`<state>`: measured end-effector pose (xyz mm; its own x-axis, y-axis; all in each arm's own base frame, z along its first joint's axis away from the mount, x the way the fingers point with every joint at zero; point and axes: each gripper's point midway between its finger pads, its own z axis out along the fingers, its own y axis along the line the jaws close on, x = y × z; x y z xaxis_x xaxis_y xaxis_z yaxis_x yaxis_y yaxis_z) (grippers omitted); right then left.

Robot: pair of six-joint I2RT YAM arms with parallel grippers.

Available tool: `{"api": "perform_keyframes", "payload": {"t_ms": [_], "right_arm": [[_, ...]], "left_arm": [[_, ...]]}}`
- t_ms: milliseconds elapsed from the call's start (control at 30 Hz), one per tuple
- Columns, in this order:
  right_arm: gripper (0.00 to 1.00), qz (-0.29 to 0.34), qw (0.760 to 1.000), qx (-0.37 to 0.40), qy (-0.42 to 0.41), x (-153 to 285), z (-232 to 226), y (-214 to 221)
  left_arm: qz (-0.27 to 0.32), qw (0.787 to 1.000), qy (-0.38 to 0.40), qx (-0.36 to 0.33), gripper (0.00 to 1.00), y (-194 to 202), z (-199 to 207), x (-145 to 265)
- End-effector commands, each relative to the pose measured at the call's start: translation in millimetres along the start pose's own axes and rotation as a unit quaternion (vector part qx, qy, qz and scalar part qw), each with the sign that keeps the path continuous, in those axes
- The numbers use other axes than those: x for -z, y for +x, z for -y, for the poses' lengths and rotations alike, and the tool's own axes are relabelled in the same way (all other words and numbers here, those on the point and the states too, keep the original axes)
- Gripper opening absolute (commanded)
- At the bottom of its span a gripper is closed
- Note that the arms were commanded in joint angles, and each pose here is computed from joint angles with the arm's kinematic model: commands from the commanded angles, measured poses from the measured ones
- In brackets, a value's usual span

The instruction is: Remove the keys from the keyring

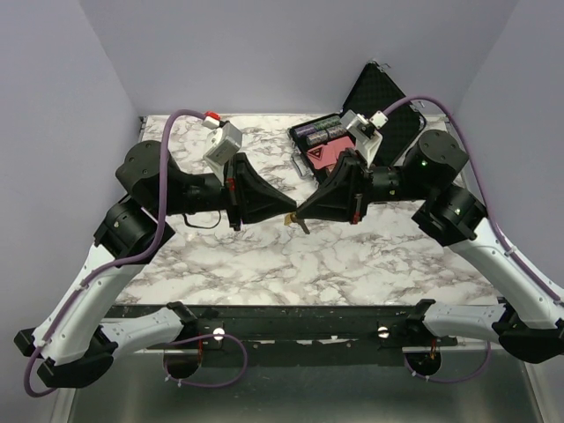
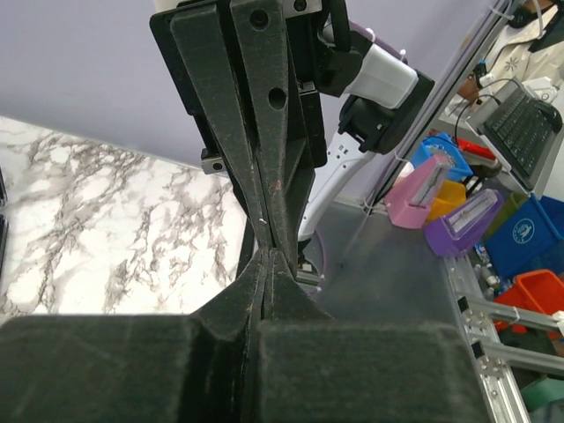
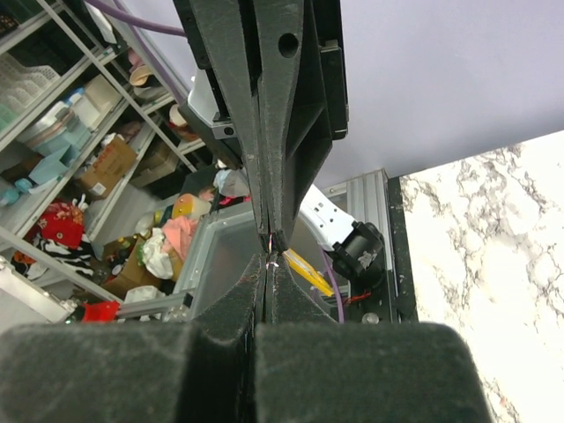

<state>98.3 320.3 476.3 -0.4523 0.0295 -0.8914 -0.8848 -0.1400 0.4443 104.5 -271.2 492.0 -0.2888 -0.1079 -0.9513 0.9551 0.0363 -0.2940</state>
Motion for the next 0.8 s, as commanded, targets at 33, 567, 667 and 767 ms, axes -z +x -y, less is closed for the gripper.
{"api": "perform_keyframes", "payload": {"t_ms": [33,567,667,767], "right_arm": [[0.01,-0.032,0.999,-0.004,-0.007,1.2,-3.1,11.2],[0.01,-0.073,0.997,-0.025,0.005,-2.1,9.5,31.7],[0.01,-0.079,0.997,-0.027,0.007,-2.9,10.6,35.1],[0.01,-0.086,0.996,-0.032,0.007,-4.5,12.6,39.7]], "left_arm": [[-0.047,0.999,0.004,-0.001,0.00,17.9,-2.3,2.4],[-0.136,0.990,0.043,0.023,0.00,51.1,0.2,4.7],[-0.156,0.986,0.054,0.030,0.00,56.2,3.0,6.0],[-0.177,0.982,0.059,0.033,0.00,62.6,3.0,6.5]]}}
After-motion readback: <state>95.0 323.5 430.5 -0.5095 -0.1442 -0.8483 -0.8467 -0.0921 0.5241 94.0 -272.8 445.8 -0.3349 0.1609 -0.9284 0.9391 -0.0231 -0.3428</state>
